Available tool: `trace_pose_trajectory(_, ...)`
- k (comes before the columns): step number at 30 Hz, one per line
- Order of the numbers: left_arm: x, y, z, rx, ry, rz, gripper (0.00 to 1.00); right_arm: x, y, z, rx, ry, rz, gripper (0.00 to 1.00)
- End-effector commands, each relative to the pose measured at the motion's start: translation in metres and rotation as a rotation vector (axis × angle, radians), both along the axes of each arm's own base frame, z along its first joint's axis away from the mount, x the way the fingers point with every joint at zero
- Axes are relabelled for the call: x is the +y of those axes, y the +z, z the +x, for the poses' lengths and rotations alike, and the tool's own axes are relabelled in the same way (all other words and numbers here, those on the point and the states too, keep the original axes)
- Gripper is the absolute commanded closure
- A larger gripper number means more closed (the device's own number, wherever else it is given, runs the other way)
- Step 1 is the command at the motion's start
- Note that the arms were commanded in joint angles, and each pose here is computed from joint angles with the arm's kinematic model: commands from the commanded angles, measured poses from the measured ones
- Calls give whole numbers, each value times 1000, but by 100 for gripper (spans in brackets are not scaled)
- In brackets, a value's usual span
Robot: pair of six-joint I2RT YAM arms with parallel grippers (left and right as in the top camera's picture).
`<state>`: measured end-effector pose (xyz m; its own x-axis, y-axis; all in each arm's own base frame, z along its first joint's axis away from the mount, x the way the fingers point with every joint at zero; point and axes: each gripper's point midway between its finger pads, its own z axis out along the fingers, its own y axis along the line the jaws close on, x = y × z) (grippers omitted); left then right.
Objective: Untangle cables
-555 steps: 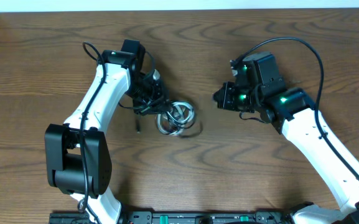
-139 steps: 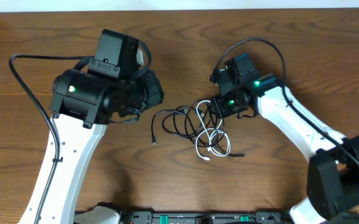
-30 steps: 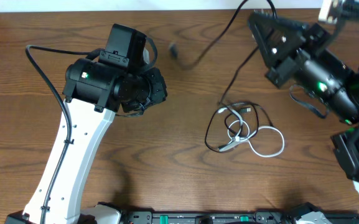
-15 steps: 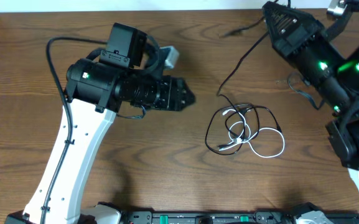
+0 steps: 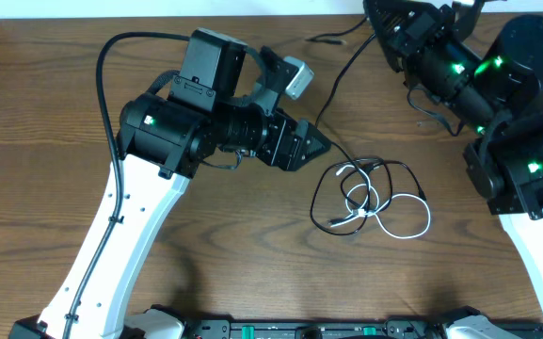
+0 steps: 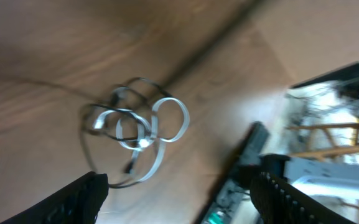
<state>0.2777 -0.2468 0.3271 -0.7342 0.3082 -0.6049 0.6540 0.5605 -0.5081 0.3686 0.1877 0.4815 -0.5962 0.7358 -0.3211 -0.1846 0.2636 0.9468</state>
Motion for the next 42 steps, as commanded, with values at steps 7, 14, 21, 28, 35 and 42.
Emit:
trace_pose_trajectory(7,7,4,27,-140,71,54,21,8,22,-23,3,103,101,98)
trace_pose_trajectory(14,-10,16,11,-113,-26,-48,21,2,42,-23,-54,98,157,98)
trace_pose_trajectory(21,-25,32,-8,-83,-139,-165,22,3,48,-28,-51,143,187,98)
trace_pose_trajectory(28,-31,43,-19,-68,-203,-233,31,7,47,-32,-49,178,183,98)
trace_pose_trajectory(35,-32,43,-20,-66,-206,-235,55,8,47,-32,-48,181,182,99)
trace_pose_trajectory(42,-31,43,-20,-63,-205,-234,91,6,44,-31,-54,171,158,98)
